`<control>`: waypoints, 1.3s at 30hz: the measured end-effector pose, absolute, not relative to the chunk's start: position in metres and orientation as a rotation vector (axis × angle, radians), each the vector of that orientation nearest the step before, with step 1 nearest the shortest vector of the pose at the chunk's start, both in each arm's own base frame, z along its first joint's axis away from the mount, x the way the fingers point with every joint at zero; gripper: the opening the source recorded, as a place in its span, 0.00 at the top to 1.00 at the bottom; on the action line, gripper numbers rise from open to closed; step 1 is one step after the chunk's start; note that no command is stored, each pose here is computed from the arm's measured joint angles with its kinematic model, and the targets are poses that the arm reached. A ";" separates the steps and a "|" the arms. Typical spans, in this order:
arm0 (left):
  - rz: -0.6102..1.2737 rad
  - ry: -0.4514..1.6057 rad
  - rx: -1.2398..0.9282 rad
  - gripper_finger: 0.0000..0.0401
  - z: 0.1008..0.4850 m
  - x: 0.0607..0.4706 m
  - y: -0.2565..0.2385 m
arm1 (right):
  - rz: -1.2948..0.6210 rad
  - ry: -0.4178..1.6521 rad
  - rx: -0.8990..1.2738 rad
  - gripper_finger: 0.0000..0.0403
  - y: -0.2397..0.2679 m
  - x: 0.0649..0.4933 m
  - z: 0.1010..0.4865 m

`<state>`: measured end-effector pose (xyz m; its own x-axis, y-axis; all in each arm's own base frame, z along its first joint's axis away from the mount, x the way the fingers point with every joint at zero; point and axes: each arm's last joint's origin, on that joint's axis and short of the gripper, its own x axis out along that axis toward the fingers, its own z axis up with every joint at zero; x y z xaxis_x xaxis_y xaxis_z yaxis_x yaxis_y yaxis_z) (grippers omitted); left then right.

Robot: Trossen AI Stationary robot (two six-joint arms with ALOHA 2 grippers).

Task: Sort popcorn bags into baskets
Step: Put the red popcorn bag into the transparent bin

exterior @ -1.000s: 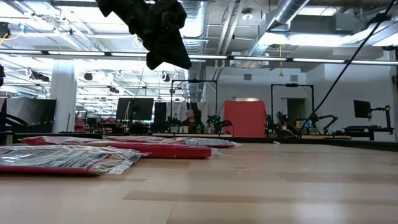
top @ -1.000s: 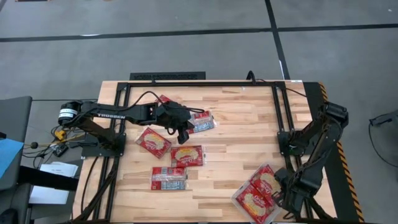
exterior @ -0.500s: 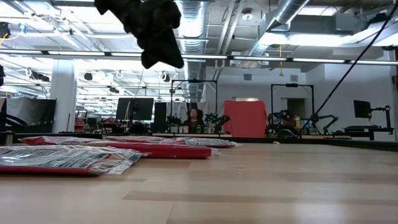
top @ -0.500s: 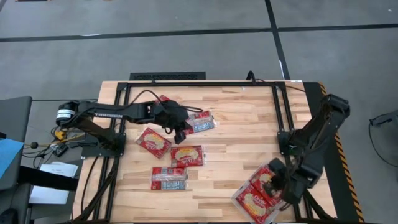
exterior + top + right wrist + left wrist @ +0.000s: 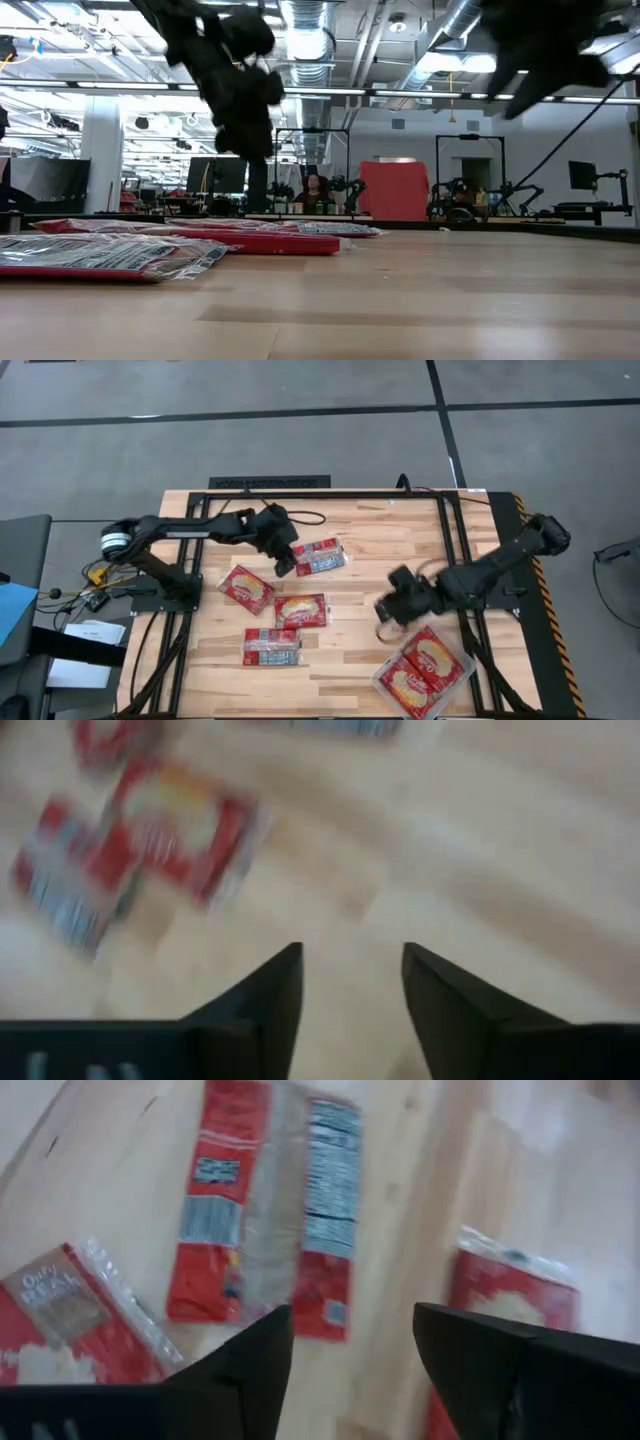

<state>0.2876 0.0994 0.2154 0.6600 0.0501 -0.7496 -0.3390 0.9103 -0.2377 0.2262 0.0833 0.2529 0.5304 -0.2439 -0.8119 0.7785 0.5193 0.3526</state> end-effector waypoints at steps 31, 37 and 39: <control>0.183 0.940 -0.774 0.75 0.108 0.324 0.124 | -0.993 0.469 1.139 0.35 -0.016 0.329 0.174; 0.188 0.935 -0.808 0.79 0.106 0.324 0.123 | -1.020 0.433 1.291 0.35 -0.009 0.342 0.147; 0.191 0.933 -0.808 0.80 0.106 0.325 0.123 | -1.036 0.434 1.317 0.35 -0.005 0.341 0.144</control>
